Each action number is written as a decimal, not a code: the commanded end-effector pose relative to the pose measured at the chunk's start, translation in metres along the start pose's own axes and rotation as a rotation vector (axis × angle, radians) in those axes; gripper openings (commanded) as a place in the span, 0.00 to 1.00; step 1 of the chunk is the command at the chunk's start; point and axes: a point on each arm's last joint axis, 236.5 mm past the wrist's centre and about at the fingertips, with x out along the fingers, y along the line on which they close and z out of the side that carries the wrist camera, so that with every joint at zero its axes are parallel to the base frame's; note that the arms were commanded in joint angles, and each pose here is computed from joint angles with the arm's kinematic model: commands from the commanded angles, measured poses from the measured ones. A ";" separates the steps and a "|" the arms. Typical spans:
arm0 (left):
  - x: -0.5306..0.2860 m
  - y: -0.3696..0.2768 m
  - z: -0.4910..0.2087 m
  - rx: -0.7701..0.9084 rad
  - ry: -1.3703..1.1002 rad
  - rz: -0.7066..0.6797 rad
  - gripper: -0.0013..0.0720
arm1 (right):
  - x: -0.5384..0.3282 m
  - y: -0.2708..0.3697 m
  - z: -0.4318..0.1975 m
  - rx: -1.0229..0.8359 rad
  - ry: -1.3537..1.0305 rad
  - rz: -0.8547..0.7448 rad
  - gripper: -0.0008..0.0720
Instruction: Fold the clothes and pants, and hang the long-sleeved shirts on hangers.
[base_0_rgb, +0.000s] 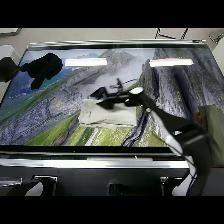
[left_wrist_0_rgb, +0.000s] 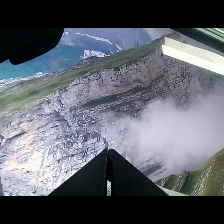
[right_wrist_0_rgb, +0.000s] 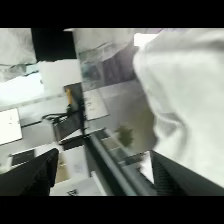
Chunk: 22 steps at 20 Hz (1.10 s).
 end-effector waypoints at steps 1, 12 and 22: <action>-0.009 0.003 0.003 0.031 -0.019 0.013 0.05 | -0.127 -0.066 0.030 -0.034 -0.035 -0.361 0.90; -0.007 -0.010 -0.002 0.036 -0.005 -0.016 0.05 | -0.127 -0.158 -0.013 0.085 0.096 -0.320 0.89; -0.005 -0.022 -0.007 0.041 0.006 -0.038 0.05 | -0.232 -0.057 0.062 -0.125 -0.096 -0.223 0.08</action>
